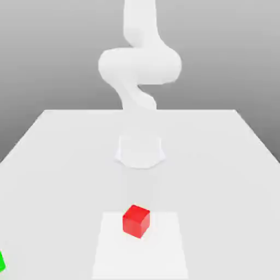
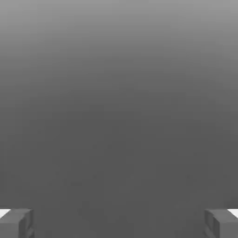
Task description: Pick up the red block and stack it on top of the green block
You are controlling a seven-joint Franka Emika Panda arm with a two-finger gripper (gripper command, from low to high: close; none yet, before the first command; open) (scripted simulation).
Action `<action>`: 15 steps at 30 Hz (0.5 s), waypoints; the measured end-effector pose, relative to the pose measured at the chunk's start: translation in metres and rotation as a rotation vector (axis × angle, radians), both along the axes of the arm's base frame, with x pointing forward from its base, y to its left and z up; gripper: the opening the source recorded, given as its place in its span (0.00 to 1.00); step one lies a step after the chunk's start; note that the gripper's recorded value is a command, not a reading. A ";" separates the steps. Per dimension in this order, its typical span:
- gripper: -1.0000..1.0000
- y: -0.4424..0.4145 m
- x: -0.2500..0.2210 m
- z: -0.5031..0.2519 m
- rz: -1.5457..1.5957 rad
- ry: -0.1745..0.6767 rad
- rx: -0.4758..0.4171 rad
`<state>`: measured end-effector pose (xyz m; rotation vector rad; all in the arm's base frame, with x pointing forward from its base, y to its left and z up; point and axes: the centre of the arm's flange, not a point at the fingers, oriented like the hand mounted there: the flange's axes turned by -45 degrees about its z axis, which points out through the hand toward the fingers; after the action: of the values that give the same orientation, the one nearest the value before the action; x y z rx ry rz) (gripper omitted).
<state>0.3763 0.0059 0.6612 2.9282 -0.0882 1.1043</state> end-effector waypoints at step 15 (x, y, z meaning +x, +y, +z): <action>0.50 -0.015 0.025 -0.376 -0.344 0.564 0.134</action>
<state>0.4015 -0.0095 0.2855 3.0446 -0.6437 0.2230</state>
